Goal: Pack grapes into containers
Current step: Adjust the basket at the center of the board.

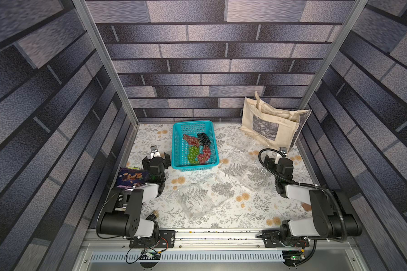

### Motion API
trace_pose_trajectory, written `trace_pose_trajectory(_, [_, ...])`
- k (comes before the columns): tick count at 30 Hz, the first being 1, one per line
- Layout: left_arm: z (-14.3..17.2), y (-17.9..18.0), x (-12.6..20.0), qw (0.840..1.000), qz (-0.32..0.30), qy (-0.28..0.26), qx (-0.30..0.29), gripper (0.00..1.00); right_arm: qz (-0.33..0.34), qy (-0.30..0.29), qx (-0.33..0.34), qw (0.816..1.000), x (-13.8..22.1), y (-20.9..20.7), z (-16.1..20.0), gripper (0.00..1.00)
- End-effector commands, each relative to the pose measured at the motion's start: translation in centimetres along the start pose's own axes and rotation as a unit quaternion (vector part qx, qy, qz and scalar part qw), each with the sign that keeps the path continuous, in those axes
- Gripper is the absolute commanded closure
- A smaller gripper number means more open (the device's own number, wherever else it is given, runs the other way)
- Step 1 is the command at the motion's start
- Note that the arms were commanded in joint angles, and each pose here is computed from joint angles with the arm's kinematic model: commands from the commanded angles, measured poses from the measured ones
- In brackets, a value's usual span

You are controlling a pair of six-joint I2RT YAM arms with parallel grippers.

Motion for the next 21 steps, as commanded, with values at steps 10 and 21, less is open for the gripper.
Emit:
trace_pose_trajectory(10, [-7.8,0.4,6.9,0.991,0.085,0.082,0.068,0.0,-0.155,0.082,-0.134,0.975,5.4,4.8,-6.5,0.0])
trace_pose_trajectory(21, [-7.5,-1.4,9.8,0.929,0.222,0.196,0.222,0.0,-0.345,0.312,-0.065,0.883,6.7,22.4,-3.2,0.0])
Point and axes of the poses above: each gripper's point midway between its finger pads, its own x axis back along the fingers, its own y axis along the line the jaws close on, z = x × y, the point moved 6 cm from there along x, back along the fingers, and after that the axes turned 10 degrees about -x, right-handed, at the moved point
